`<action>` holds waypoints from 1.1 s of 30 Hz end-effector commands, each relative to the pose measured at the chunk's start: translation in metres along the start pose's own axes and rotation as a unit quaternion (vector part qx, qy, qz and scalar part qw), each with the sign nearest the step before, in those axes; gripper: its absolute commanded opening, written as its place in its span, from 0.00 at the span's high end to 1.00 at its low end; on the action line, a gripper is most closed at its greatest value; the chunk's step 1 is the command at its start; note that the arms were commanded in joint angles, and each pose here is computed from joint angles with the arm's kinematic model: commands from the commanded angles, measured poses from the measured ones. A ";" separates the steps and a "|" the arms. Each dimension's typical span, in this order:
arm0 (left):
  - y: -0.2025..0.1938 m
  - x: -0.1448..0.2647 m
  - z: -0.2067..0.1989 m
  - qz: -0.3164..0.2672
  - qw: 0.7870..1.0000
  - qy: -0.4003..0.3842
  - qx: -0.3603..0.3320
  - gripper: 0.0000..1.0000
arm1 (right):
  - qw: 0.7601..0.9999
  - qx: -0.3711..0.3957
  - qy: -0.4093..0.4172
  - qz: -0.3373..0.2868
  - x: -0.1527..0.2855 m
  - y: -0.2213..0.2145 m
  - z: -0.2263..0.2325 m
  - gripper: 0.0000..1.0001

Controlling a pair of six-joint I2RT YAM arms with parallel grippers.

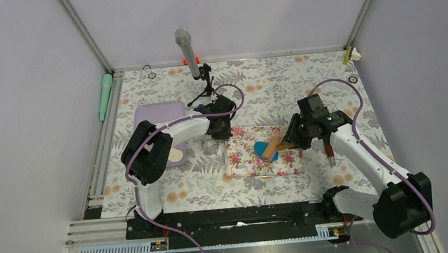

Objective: Roll out the dumpling wrappers from the dough
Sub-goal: Flatten out the dough on the work surface.

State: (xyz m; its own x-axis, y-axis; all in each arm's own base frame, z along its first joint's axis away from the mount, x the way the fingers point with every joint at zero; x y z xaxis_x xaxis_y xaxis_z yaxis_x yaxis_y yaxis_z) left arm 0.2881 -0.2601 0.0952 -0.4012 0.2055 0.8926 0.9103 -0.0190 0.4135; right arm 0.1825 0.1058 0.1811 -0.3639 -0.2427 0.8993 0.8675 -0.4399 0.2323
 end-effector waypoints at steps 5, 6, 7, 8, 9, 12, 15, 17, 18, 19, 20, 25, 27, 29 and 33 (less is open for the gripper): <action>0.004 0.019 0.003 -0.007 1.000 -0.001 -0.020 1.00 | 0.990 0.017 -0.122 0.064 -0.051 -0.001 -0.020 1.00; 0.004 0.020 0.002 -0.006 1.000 -0.002 -0.020 1.00 | 0.990 0.019 -0.123 0.064 -0.053 0.001 -0.017 1.00; 0.004 0.020 0.003 -0.005 1.000 -0.002 -0.021 1.00 | 0.990 0.022 -0.123 0.063 -0.054 0.003 -0.015 1.00; 0.004 0.020 0.002 -0.005 1.000 -0.002 -0.020 1.00 | 0.990 0.024 -0.125 0.063 -0.055 0.003 -0.016 1.00; 0.004 0.020 0.003 -0.006 1.000 -0.001 -0.019 1.00 | 0.990 0.025 -0.127 0.063 -0.054 0.002 -0.017 1.00; 0.006 0.022 0.000 -0.005 1.000 -0.009 -0.017 1.00 | 0.986 0.025 -0.153 0.056 -0.047 -0.007 -0.032 1.00; 0.009 0.023 -0.002 -0.006 1.000 -0.016 -0.015 1.00 | 0.984 0.017 -0.169 0.058 -0.036 -0.021 -0.047 1.00; 0.010 0.023 -0.003 -0.006 1.000 -0.017 -0.016 1.00 | 0.984 0.008 -0.172 0.044 -0.024 -0.025 -0.053 1.00; 0.010 0.023 -0.003 -0.006 1.000 -0.016 -0.017 1.00 | 0.984 0.005 -0.173 0.036 -0.018 -0.026 -0.055 1.00; 0.010 0.023 -0.003 -0.005 1.000 -0.016 -0.017 1.00 | 0.984 0.002 -0.176 0.031 -0.012 -0.026 -0.058 1.00; 0.012 0.023 -0.003 -0.005 1.000 -0.019 -0.016 1.00 | 0.983 -0.001 -0.179 0.028 -0.009 -0.026 -0.059 1.00; 0.014 0.026 -0.005 -0.006 0.999 -0.028 -0.014 1.00 | 0.983 -0.005 -0.179 0.043 -0.021 -0.027 -0.059 1.00; 0.014 0.027 -0.004 -0.006 1.000 -0.026 -0.016 1.00 | 0.986 -0.010 -0.160 0.048 -0.030 -0.022 -0.051 1.00; 0.013 0.026 -0.003 -0.005 1.000 -0.025 -0.016 1.00 | 0.989 -0.014 -0.142 0.044 -0.038 -0.016 -0.039 1.00; 0.011 0.026 -0.003 -0.002 1.000 -0.027 -0.014 1.00 | 0.987 -0.001 -0.152 0.054 -0.058 -0.009 -0.031 1.00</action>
State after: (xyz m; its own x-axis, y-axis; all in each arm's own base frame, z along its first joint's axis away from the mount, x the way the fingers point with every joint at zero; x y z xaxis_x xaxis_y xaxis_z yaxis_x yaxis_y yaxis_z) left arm 0.2866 -0.2575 0.0966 -0.3652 0.2210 0.9043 0.9252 -0.0212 0.3789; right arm 0.2042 0.1168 0.1752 -0.3860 -0.2662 0.8833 0.8466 -0.4826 0.2245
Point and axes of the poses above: each gripper's point midway between its finger pads, its own x axis back along the fingers, its own z axis along the line the jaws close on, y = z × x, the point moved 8 cm from there along x, back along the fingers
